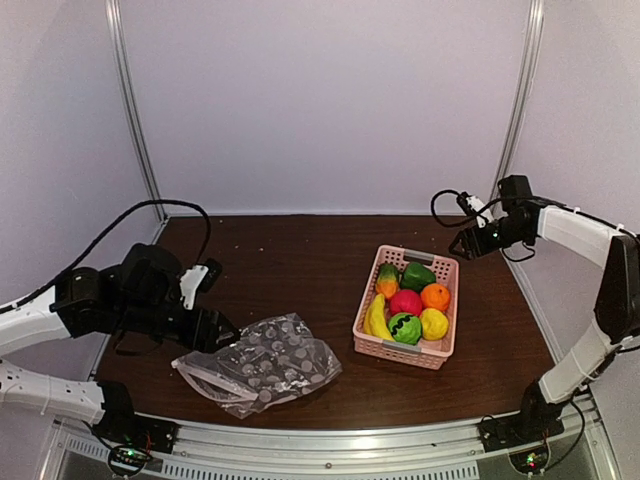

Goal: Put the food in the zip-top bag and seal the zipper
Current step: Adjust the bin at the center of the board, then adjust the zipper food storage bag at the center of the board.

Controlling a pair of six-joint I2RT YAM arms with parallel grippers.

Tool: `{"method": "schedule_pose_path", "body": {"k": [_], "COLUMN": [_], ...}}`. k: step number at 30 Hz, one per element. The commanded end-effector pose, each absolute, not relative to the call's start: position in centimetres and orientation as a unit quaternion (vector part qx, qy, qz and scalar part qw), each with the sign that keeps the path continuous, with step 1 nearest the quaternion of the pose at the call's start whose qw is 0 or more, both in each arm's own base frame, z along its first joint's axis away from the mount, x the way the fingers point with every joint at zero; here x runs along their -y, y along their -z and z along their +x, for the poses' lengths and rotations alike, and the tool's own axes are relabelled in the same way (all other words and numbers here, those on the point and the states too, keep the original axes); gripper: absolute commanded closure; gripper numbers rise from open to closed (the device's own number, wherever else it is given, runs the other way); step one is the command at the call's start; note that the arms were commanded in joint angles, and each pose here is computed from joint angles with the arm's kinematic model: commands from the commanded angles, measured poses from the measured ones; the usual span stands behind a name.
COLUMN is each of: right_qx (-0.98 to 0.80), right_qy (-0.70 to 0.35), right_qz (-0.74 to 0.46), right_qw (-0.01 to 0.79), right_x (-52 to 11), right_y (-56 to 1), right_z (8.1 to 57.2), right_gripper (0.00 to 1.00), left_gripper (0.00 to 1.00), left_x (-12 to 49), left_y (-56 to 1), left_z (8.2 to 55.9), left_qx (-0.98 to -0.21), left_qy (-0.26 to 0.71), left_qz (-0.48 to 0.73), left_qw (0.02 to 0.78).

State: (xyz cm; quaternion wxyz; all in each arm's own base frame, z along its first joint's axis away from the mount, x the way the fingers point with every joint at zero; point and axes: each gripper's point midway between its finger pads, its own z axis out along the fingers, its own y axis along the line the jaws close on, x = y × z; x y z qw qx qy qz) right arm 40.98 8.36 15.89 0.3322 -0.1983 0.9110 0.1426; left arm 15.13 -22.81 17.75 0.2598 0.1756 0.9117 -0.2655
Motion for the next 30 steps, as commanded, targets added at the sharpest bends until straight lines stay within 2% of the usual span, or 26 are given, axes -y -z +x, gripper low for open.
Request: {"method": "schedule_pose_path", "body": {"k": [1,4,8,10,17,22,27,30], "right_qx": [-0.893,-0.873,-0.837,-0.82,-0.802,-0.799,-0.79,-0.788], "right_qy": [-0.175,-0.2,-0.194,-0.194,-0.22,-0.232,-0.239,-0.238], "right_qz": [-0.239,-0.286,-0.384,-0.419,-0.454,-0.456,-0.47,-0.474], "right_qw": [0.339,0.34,0.339,0.339,0.319,0.316,0.314,0.313], "right_x": [-9.7,-11.3,-14.6,-16.4,-19.1,-20.0,-20.6,-20.8], "right_y": [-16.8,-18.1,-19.4,-19.7,-19.0,-18.8,-19.2,-19.1], "right_z": [38.4,36.4,33.2,31.7,29.1,28.6,27.8,27.7], "right_gripper": [0.33,0.36,0.36,0.35,0.35,0.35,0.35,0.34], "left_gripper": [0.38,0.38,0.35,0.35,0.38,0.42,0.5,0.51], "left_x": [22.8,23.1,23.7,24.7,26.1,26.1,24.4,25.4], "left_y": [-15.9,-15.0,-13.8,-13.3,-12.7,-10.1,-9.0,-8.4], "left_z": [13.5,12.3,10.0,8.8,7.3,7.4,9.7,10.3], "left_qx": [-0.918,-0.906,-0.85,-0.832,-0.813,-0.811,-0.81,-0.811], "left_qy": [0.2,0.123,0.011,0.033,0.022,-0.062,-0.188,-0.183], "left_qz": [0.276,0.369,0.512,0.543,0.574,0.579,0.553,0.551], "left_qw": [0.202,0.169,0.123,0.108,0.097,0.053,0.045,0.069]}}
